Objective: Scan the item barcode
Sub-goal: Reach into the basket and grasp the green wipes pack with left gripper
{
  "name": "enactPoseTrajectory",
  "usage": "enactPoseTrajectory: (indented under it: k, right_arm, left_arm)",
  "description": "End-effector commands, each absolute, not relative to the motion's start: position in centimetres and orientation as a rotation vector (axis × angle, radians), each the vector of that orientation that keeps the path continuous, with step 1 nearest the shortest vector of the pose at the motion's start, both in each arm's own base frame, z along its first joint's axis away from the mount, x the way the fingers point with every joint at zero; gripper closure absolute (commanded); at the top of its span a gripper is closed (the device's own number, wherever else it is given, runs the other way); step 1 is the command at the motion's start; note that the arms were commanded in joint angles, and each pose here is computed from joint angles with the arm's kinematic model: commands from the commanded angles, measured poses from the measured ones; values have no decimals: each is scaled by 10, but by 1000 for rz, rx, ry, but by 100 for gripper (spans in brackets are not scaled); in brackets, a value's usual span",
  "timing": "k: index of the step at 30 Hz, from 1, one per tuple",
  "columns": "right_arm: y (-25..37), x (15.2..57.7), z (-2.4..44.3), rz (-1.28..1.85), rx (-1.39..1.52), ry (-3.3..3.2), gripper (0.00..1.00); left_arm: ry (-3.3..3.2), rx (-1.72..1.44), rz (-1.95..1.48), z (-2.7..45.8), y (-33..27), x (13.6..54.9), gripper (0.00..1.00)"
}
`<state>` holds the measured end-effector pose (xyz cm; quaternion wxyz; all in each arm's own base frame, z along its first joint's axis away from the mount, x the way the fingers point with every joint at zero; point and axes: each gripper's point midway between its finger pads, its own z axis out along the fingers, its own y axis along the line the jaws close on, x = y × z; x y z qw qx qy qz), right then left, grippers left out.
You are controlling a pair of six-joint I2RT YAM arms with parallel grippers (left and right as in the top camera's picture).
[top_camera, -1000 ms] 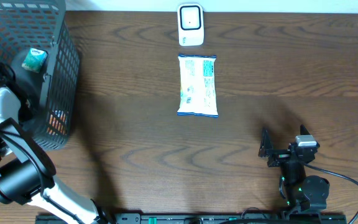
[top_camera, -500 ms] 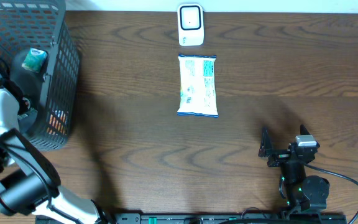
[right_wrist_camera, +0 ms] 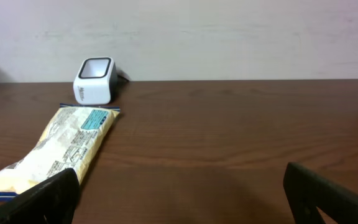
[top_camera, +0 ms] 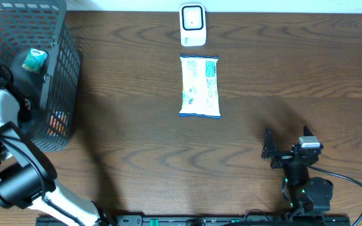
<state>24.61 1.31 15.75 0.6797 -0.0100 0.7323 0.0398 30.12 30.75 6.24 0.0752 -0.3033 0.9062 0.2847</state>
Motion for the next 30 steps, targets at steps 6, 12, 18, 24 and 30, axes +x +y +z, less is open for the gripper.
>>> enactPoseTrajectory:
  k: [6,12,18,24,30]
  right_arm:
    - [8,246,157,77,-4,1644,1]
    - [8,246,157,77,-3,1644,1]
    - [8,246,157,77,-4,1644,1]
    - [8,246,157,77,-3,1644,1]
    - [8,246,157,77,-3,1644,1]
  left_arm:
    - [2744,-998,860,48,320,280,36]
    - [2745,-1026,858,47,324,273,36]
    - [2767,-1007,718,34,311,280,37]
    - [2791,-997,633,26,301,281,69]
    - [2782,-1015,631,35,299,278,92]
